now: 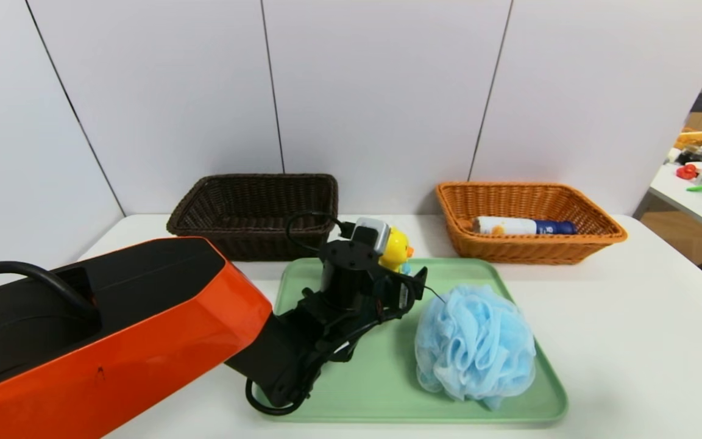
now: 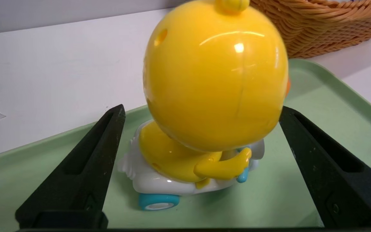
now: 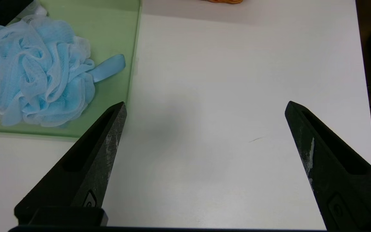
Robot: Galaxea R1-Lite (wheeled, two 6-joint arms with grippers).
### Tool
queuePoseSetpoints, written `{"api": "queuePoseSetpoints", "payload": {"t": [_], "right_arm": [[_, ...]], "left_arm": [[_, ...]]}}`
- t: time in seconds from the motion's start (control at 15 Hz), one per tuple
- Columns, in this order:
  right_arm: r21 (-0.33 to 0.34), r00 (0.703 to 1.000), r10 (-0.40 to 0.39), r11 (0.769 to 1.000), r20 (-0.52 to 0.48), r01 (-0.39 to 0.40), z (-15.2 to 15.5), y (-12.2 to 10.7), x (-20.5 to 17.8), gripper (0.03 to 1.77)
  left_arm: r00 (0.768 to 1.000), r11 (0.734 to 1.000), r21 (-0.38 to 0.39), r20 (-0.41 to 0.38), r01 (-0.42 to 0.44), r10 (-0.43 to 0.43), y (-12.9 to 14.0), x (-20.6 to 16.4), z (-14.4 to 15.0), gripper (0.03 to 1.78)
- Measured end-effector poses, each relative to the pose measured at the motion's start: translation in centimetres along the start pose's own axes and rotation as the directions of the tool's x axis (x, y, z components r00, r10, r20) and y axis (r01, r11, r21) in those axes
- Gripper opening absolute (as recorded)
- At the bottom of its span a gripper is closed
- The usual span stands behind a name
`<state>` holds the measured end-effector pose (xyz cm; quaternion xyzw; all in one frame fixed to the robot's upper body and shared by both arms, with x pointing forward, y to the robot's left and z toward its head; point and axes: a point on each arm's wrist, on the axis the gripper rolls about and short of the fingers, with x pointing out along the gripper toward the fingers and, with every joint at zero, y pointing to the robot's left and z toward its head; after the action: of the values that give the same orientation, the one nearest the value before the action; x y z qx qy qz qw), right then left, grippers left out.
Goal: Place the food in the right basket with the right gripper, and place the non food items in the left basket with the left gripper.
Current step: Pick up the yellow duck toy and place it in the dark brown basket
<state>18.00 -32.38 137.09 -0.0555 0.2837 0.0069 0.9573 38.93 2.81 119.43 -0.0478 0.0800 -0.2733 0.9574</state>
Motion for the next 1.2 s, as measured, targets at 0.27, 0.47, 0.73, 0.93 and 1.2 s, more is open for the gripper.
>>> {"api": "queuePoseSetpoints", "payload": {"t": [0.27,0.47,0.73,0.93,1.2], "right_arm": [[-0.001,1.000,0.001,1.000,0.000,-0.001,-0.21,0.00,-0.07,1.70],[-0.004,1.000,0.003,1.000,-0.002,-0.003,-0.27,0.02,-0.06,1.70],[-0.013,1.000,0.014,1.000,-0.002,-0.014,-0.33,0.15,-0.05,1.70],[-0.014,1.000,0.015,1.000,-0.003,-0.015,-0.33,0.17,-0.04,1.70],[-0.014,1.000,0.017,1.000,-0.005,-0.017,-0.38,0.18,-0.02,1.70]], "left_arm": [[1.000,1.000,-0.003,0.011,-0.016,0.016,0.34,-0.03,0.05,1.69],[0.998,0.999,-0.009,0.043,-0.038,0.038,0.58,-0.07,0.49,1.69],[0.998,0.999,-0.004,0.046,-0.039,0.039,0.59,-0.13,0.63,1.69],[0.998,0.999,-0.003,0.047,-0.036,0.037,0.55,-0.12,0.64,1.39],[0.998,0.999,-0.003,0.047,-0.035,0.035,0.52,-0.09,0.64,0.88]]}}
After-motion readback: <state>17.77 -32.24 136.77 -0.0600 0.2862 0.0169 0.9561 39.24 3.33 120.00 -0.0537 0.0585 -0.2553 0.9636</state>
